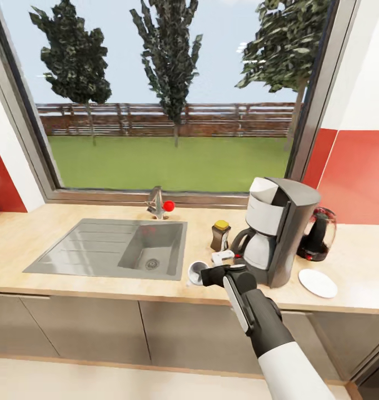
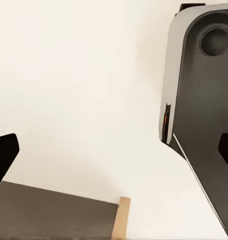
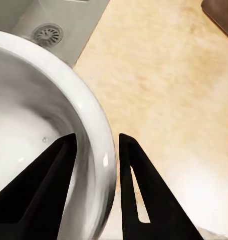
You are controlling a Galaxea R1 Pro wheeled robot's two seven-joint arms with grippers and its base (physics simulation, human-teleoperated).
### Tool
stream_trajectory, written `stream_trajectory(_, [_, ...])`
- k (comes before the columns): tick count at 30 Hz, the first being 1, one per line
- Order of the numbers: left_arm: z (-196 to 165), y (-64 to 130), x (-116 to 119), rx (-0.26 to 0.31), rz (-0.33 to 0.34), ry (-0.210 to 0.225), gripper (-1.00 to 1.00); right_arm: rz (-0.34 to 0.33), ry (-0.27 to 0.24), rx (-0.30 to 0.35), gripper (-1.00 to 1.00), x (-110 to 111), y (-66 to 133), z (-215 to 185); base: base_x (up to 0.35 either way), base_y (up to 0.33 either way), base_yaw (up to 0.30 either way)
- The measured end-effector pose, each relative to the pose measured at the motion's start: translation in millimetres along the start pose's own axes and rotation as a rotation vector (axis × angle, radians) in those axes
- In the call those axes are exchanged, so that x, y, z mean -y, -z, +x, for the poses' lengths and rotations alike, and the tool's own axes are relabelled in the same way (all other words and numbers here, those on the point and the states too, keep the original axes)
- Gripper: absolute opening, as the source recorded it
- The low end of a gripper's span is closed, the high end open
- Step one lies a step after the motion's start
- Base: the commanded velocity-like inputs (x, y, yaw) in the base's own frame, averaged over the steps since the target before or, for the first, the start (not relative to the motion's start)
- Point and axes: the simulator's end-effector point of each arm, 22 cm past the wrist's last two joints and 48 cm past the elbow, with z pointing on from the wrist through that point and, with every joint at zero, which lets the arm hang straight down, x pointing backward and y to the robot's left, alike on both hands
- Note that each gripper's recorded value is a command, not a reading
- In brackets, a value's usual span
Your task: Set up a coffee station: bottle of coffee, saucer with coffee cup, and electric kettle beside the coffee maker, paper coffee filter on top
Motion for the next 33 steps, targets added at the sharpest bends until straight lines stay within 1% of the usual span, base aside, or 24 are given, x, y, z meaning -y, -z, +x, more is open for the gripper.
stream_trajectory(6, [-0.2,0.0,0.7,0.000,0.001,0.000,1.00,0.000,-0.001,-0.001,-1.00,0.2,0.0,0.4,-0.226,-0.202,0.093])
stream_trajectory(14, [0.0,0.1,1.4,-0.001,0.002,-0.001,1.00,0.001,-0.001,-0.003,-1.00,0.3,-0.2,1.0,-0.226,-0.198,0.004])
stream_trajectory(33, [-0.6,0.1,1.2,0.000,0.002,-0.001,1.00,0.001,-0.001,-0.001,-1.00,0.4,0.2,0.4,-0.172,-0.229,0.000])
